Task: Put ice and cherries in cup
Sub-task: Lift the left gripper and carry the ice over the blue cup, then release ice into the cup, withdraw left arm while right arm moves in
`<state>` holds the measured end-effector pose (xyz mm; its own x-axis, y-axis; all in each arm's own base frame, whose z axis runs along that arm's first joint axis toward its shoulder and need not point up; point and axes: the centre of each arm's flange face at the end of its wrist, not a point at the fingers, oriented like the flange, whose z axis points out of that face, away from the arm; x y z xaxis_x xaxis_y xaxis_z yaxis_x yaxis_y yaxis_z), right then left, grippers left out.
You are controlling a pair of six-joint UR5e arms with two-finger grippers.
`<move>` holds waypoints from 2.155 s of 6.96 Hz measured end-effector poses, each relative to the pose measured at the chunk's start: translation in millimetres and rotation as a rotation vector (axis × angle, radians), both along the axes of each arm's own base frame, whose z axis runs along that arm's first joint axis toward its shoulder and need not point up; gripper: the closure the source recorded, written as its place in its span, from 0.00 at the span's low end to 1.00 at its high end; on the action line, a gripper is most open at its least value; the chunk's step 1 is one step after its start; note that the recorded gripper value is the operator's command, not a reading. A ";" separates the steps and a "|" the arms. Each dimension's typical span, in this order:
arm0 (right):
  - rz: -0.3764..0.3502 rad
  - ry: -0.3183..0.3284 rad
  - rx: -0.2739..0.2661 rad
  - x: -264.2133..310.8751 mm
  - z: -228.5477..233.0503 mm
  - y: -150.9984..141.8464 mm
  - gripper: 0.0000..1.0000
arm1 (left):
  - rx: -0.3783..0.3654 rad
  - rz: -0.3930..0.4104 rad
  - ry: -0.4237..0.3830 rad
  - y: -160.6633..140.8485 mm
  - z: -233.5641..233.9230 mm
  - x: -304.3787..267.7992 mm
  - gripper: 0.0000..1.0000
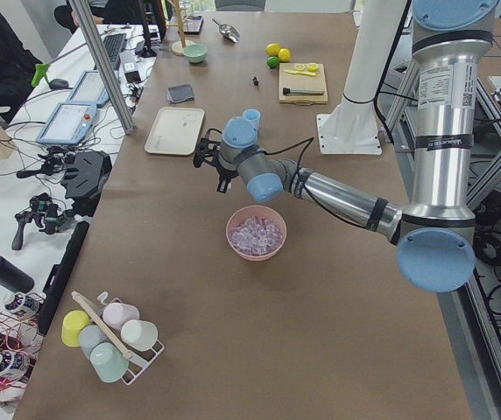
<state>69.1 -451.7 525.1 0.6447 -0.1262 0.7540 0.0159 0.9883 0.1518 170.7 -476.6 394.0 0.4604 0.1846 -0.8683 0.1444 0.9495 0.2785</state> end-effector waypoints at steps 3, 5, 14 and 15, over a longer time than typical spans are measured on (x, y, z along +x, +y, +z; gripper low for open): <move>-0.001 0.001 0.001 -0.2 -0.4 -1.1 0.00 | -0.108 -0.127 0.184 -8.1 -154.6 162.2 1.00; 0.000 0.007 0.000 0.0 -0.2 -1.5 0.00 | -0.103 -0.183 0.249 30.1 -213.2 264.4 1.00; 0.001 0.003 0.012 0.5 -5.7 -5.0 0.00 | -0.087 -0.247 0.216 93.3 -229.1 397.4 0.02; 0.001 0.003 0.015 0.5 -7.2 -5.7 0.00 | -0.086 -0.244 0.211 95.8 -228.0 396.5 0.02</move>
<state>69.6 -457.3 517.9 0.6472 -0.1370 0.7499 0.0154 0.9859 0.1668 567.2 -380.9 166.0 0.2900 0.0126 -0.9569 0.4168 0.8984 0.1382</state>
